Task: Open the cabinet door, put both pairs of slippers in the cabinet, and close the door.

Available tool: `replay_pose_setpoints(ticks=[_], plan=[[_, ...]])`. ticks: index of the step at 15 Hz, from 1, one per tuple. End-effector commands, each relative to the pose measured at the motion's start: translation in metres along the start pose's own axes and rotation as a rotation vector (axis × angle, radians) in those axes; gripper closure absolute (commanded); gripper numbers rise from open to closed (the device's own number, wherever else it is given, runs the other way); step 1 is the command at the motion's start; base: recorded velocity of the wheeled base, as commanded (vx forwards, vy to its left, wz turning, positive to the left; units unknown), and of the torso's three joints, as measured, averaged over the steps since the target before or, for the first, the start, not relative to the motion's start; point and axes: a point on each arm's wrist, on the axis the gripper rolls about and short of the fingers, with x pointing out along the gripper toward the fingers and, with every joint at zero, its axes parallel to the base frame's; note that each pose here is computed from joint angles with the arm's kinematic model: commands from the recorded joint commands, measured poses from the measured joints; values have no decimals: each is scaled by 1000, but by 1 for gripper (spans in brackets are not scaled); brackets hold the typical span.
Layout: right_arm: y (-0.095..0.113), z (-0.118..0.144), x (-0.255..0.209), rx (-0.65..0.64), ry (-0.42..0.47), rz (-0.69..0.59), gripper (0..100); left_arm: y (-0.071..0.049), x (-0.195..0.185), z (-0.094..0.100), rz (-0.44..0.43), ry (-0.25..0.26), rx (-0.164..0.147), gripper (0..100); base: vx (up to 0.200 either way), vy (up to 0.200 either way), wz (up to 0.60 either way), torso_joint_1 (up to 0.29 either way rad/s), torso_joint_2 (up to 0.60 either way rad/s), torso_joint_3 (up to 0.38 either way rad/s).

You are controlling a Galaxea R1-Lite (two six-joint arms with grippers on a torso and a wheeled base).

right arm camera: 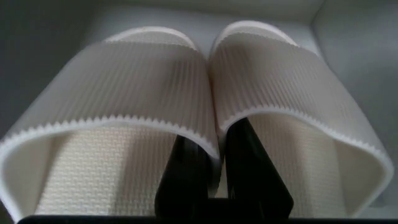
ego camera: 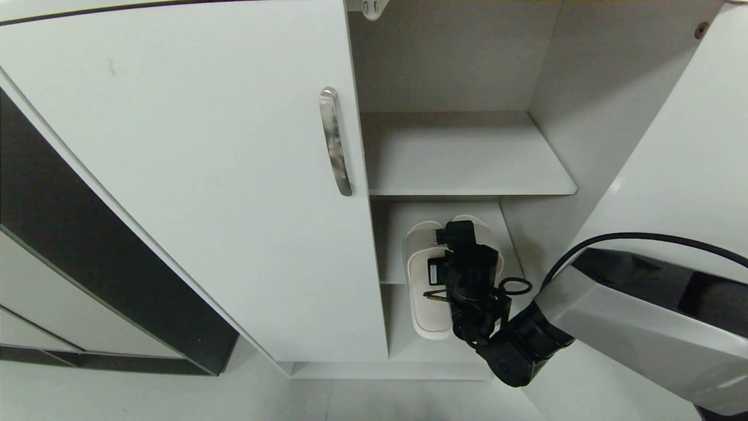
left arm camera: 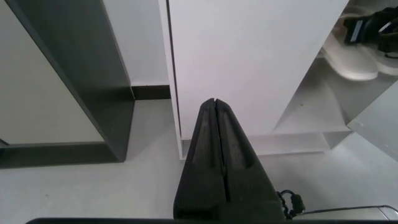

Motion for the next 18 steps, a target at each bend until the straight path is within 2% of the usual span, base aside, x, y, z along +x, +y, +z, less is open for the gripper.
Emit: replay_pose_setpoints(ticks=[1, 4, 8, 12, 18], plan=[[0, -11, 11, 0, 3, -17, 100, 0, 0, 0, 0, 1, 0, 100, 0, 0, 0, 0, 0, 0], [1, 0, 31, 20, -3, -41, 100, 0, 0, 0, 0, 1, 0, 100, 0, 0, 0, 0, 0, 0], [5, 23, 58, 91, 47, -17, 100, 0, 0, 0, 0, 1, 0, 100, 0, 0, 0, 0, 0, 0], [7, 35, 79, 103, 22, -32, 100, 0, 0, 0, 0, 1, 0, 100, 0, 0, 0, 0, 0, 0], [10, 28, 95, 76, 8, -17, 100, 0, 0, 0, 0, 1, 0, 100, 0, 0, 0, 0, 0, 0]])
